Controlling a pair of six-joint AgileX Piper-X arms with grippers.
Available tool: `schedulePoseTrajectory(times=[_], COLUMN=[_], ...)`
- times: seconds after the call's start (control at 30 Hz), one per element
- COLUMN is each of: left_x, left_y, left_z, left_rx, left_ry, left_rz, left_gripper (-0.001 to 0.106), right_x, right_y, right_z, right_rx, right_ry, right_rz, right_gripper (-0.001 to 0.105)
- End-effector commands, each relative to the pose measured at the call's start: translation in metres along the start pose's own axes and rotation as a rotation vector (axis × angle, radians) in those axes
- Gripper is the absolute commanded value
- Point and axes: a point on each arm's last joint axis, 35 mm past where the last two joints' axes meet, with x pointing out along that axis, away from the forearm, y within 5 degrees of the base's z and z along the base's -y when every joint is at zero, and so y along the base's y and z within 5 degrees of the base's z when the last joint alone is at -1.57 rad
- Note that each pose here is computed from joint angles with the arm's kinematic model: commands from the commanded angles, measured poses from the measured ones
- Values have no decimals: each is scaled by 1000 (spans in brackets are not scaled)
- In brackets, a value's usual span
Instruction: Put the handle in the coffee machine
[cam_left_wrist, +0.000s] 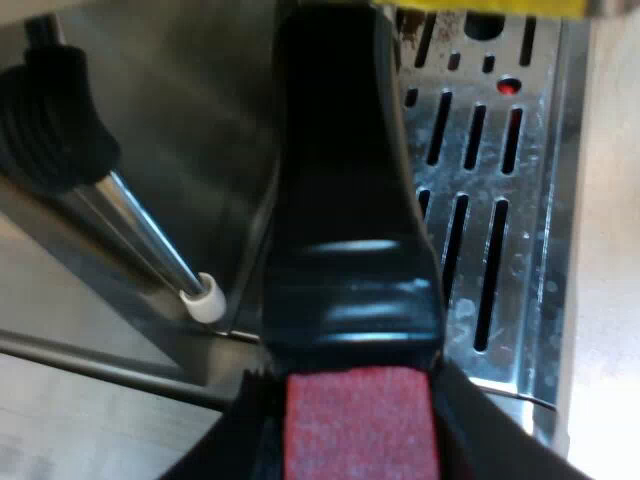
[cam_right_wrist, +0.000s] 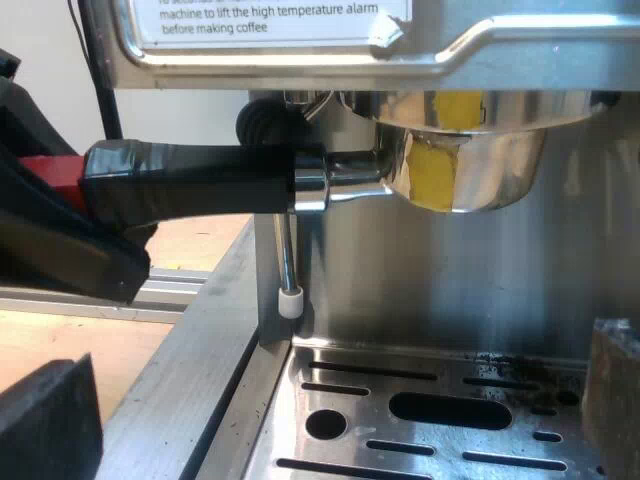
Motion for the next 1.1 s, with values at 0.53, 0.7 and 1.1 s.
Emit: schedulePoseTrajectory(times=[0.53, 0.7, 1.1], left_x=[-8, -8, -20], left_y=[4, 5, -3], left_z=[25, 24, 38], left_rx=[83, -46, -71], left_ry=[-265, -223, -199], left_rz=[-56, -45, 4], left_gripper=[0, 0, 0], right_x=[2, 2, 2], right_y=[-2, -2, -2], right_z=[1, -2, -2], right_rx=[34, 5, 5], right_ry=[12, 26, 26], right_rz=[-13, -9, -6], right_gripper=[103, 103, 104])
